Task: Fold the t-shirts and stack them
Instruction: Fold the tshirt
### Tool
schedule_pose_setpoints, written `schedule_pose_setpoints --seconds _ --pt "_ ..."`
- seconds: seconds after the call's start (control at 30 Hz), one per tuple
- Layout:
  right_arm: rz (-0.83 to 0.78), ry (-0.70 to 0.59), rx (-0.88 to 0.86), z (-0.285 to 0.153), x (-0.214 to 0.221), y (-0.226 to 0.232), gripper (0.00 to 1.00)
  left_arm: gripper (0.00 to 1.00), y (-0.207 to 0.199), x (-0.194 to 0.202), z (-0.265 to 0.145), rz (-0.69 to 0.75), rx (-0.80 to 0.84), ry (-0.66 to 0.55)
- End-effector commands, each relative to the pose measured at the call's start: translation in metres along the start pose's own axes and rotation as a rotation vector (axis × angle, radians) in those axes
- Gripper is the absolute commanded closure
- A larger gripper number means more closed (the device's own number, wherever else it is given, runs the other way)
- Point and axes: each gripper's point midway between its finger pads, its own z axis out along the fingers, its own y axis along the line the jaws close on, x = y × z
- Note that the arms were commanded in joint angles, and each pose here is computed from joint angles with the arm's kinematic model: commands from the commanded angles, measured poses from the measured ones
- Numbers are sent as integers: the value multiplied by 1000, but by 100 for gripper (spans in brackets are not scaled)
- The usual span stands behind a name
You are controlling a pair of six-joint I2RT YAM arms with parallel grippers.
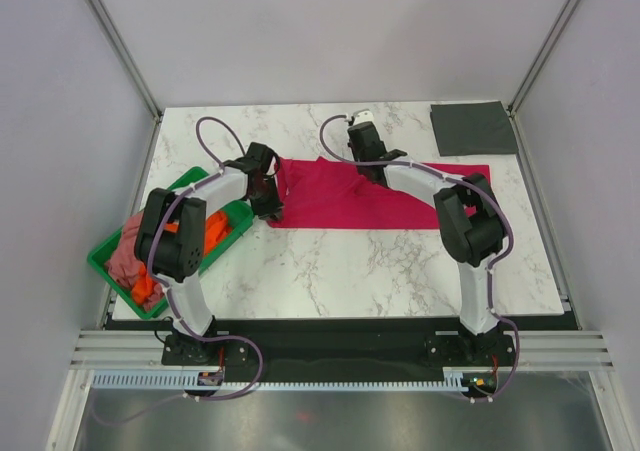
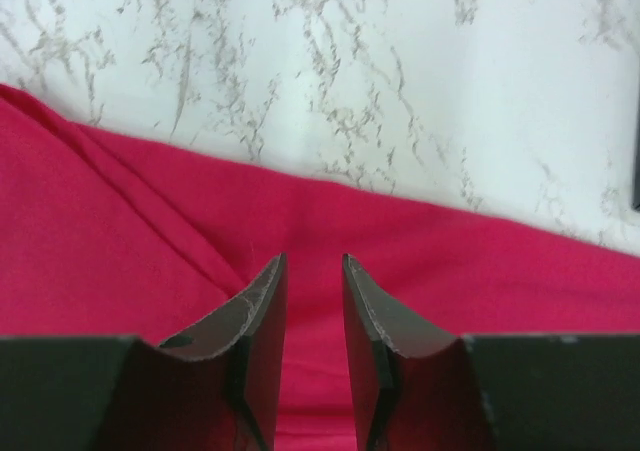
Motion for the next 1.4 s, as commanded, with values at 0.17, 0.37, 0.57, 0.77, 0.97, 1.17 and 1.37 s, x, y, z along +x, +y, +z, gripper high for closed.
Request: schedule_pose_setpoints --seconds 0.17,0.37,0.57,0.77,0.97,1.17,1.37 --pt "154 66 -167 -57 2 15 62 64 -24 -37 -55 47 64 -129" --pt "255 96 -290 -103 4 23 52 59 -43 -57 -89 78 132 -202" --pt "268 67 -430 -151 4 46 2 59 -59 -67 -103 81 193 -227" --pt "286 23 -520 -188 5 62 2 58 -42 -63 -112 36 133 -274" --pt "341 -10 -627 -221 -2 69 2 58 -31 -59 -105 -52 90 -273" --pt "330 -13 -648 -238 2 66 2 60 -47 -58 -89 -154 131 -219" --pt "343 -52 -595 -247 4 47 2 66 -50 -67 -70 -139 107 -200"
